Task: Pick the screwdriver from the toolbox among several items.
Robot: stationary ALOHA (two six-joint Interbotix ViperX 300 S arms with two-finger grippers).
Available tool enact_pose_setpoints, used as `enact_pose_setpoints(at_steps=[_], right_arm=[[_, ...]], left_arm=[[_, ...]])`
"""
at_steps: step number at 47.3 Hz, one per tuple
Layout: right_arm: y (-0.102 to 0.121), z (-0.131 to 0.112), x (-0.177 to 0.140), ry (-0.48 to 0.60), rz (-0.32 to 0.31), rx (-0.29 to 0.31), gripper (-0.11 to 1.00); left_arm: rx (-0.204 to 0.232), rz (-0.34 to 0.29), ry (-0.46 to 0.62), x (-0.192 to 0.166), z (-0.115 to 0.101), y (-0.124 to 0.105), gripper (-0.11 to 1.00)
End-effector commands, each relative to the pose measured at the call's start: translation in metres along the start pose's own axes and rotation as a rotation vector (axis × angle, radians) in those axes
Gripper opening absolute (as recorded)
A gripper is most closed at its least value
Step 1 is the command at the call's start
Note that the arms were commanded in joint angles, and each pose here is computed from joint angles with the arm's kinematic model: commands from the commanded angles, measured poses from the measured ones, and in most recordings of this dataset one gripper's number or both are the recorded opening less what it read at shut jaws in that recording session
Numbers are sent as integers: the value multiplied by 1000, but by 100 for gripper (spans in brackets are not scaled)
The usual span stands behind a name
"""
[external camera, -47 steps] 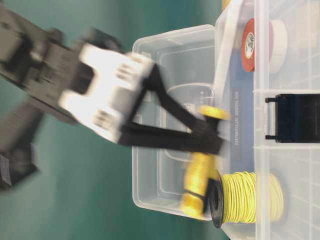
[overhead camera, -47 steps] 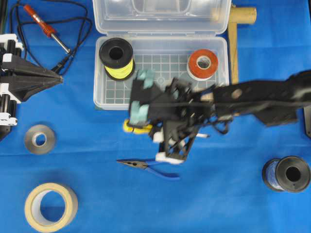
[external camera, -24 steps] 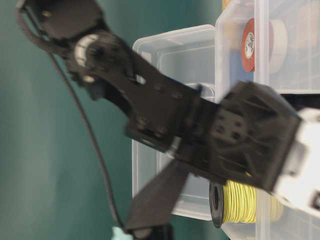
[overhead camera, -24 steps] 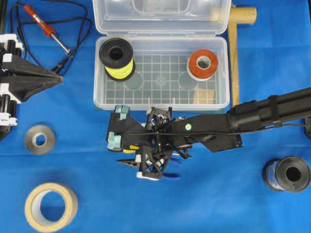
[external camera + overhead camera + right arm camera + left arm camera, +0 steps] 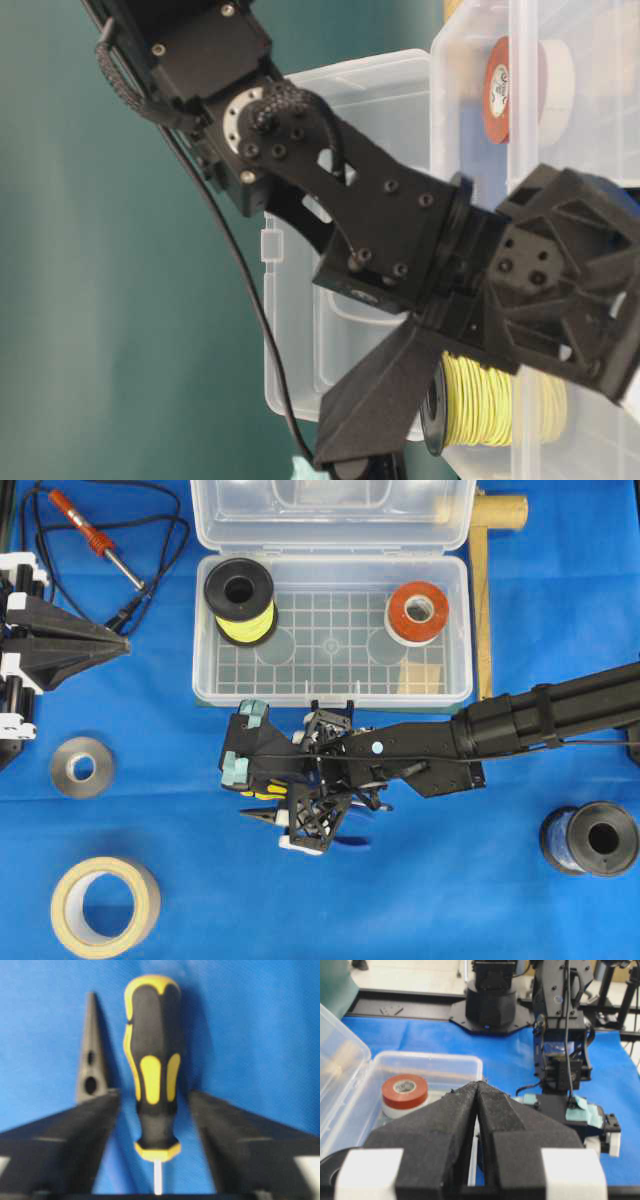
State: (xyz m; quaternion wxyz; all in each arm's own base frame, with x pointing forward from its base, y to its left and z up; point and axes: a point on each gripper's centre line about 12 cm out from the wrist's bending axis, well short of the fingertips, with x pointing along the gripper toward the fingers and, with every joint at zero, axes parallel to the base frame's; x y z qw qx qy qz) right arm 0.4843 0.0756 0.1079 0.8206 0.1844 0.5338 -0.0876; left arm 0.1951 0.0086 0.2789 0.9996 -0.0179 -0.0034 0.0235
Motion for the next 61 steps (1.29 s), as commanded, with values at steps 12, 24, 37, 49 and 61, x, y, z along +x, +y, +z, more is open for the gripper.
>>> enact_pose_setpoints(at_steps=[12, 24, 37, 49, 61], right_arm=[[3, 29, -140, -179, -2, -82, 75], [-24, -11, -227, -307, -37, -170, 75], [-68, -77, -275, -489, 44, -197, 75], [-113, -143, -287, -631, 79, -250, 75], [-140, -185, -266, -705, 109, -275, 75]], left_arm=[[-2, 1, -17, -4, 6, 0, 0], [-3, 1, -8, -4, 4, 0, 0], [-3, 1, -2, -4, 3, 0, 0], [-3, 1, -3, -3, 2, 0, 0], [-3, 1, -5, -3, 2, 0, 0]])
